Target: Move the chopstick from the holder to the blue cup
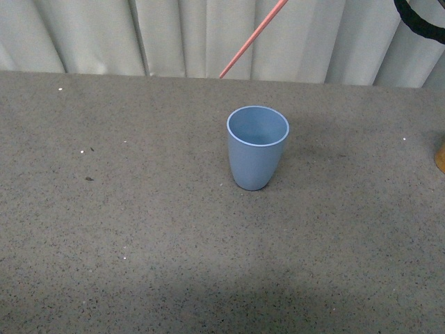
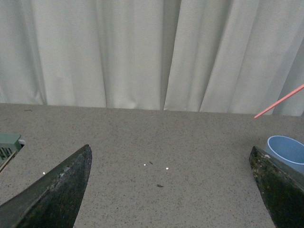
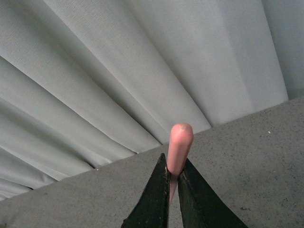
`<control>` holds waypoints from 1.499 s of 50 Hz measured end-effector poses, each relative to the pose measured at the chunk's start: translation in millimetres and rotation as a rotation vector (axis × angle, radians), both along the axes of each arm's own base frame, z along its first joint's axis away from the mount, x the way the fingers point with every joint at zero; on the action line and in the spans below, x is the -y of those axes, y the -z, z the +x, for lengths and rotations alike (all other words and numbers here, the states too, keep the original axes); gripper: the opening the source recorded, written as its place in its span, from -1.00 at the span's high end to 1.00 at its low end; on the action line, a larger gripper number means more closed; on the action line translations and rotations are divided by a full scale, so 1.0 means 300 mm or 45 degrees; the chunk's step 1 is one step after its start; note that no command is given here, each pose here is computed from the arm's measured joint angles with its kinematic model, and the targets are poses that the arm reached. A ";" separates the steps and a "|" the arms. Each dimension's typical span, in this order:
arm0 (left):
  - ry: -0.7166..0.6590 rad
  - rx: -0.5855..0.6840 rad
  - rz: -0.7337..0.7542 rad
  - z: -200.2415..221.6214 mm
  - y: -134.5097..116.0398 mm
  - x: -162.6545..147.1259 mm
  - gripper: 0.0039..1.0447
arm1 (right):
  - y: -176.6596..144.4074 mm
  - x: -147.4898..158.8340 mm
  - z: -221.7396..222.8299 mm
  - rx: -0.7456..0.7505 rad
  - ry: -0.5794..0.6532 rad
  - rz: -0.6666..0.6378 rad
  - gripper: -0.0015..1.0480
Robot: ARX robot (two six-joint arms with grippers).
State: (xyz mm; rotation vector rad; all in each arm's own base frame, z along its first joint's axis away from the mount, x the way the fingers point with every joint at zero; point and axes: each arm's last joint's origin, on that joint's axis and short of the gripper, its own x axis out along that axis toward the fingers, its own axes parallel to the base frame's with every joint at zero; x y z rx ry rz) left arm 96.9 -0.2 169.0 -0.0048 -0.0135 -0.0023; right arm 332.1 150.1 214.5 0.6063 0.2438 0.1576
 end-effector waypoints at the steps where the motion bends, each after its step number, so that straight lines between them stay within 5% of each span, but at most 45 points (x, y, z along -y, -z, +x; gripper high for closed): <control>1: 0.000 0.000 0.000 0.000 0.000 0.000 -0.88 | 0.001 0.001 -0.002 0.000 0.001 0.000 0.95; 51: 0.000 0.000 0.000 0.000 0.000 0.000 -0.88 | 0.107 0.042 -0.011 -0.103 0.043 -0.013 0.95; 75: 0.000 0.000 0.000 0.000 0.000 0.000 -0.88 | -0.031 0.040 -0.064 0.027 0.039 0.020 0.95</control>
